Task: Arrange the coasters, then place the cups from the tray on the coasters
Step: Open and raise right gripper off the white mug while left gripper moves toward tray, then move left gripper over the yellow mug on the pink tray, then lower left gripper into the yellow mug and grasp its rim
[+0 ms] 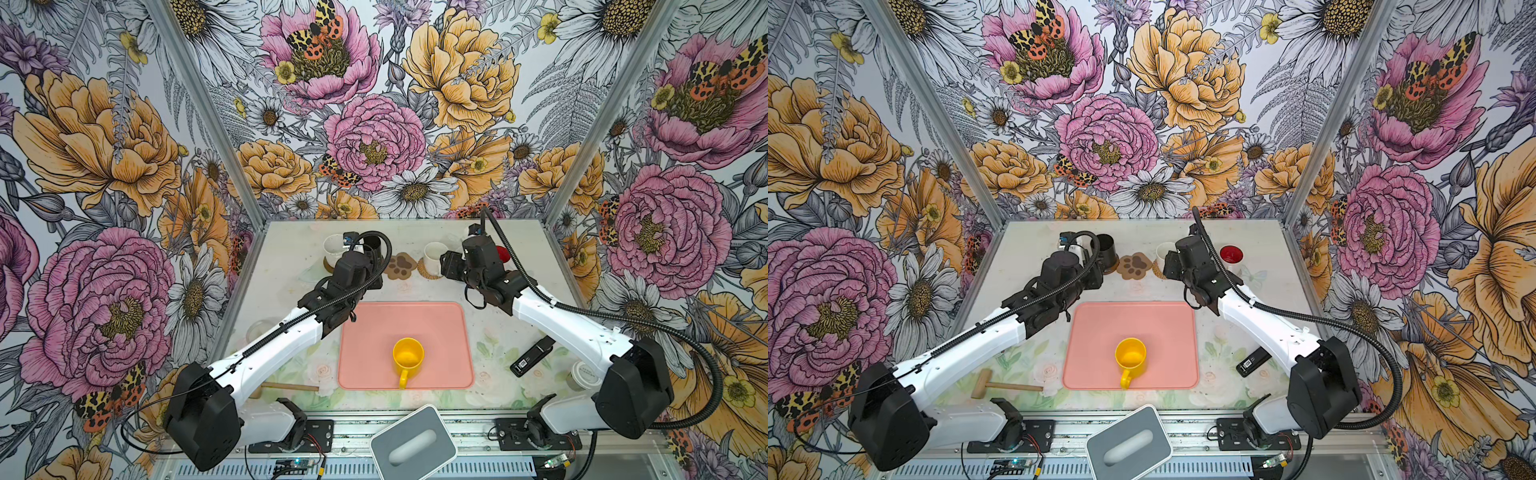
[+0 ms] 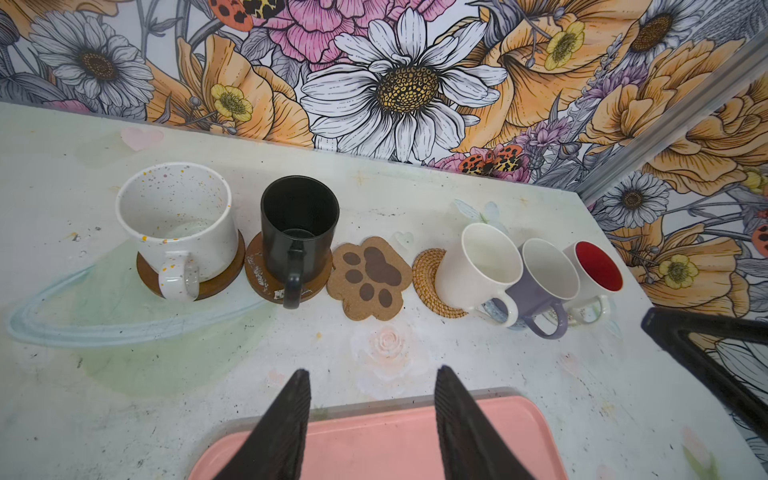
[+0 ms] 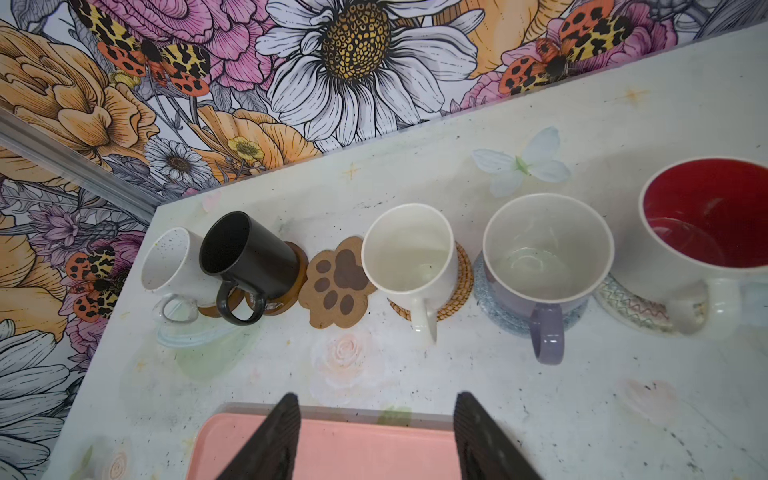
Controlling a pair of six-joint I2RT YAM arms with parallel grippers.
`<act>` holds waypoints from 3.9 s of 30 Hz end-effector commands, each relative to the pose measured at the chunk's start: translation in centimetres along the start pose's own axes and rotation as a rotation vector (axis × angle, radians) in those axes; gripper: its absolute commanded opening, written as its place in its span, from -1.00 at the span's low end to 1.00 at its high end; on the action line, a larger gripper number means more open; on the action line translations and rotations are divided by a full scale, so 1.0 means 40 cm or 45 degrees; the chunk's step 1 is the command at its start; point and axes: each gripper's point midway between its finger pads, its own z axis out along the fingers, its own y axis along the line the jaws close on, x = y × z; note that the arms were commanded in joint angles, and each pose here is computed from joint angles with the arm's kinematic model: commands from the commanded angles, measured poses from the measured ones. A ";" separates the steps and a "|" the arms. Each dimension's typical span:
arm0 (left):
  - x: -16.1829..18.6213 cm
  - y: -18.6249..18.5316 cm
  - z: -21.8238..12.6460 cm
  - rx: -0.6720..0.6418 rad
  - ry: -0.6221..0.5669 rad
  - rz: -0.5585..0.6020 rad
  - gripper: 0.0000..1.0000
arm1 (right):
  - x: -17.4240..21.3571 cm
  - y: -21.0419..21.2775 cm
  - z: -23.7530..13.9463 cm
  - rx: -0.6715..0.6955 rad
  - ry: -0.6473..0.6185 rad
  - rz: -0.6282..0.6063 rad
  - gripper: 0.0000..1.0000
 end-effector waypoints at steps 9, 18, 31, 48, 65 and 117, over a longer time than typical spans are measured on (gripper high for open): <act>0.057 -0.024 -0.068 0.037 0.067 0.014 0.01 | -0.013 0.003 -0.012 -0.048 -0.046 0.018 0.24; 0.097 -0.033 -0.108 0.060 0.133 0.018 0.01 | -0.016 -0.011 -0.021 -0.056 -0.056 0.031 0.25; 0.301 -0.060 -0.138 0.075 0.480 0.088 -0.16 | -0.012 -0.020 -0.020 -0.066 -0.051 0.038 0.25; 0.494 -0.128 -0.214 0.053 0.810 0.298 -0.21 | -0.004 -0.030 0.000 -0.077 -0.028 0.050 0.26; 0.513 -0.161 -0.292 0.114 0.813 0.293 -0.15 | 0.006 -0.036 0.020 -0.084 -0.004 0.062 0.26; 0.650 -0.245 -0.360 0.119 1.036 0.424 0.11 | 0.014 -0.044 0.027 -0.096 0.013 0.072 0.26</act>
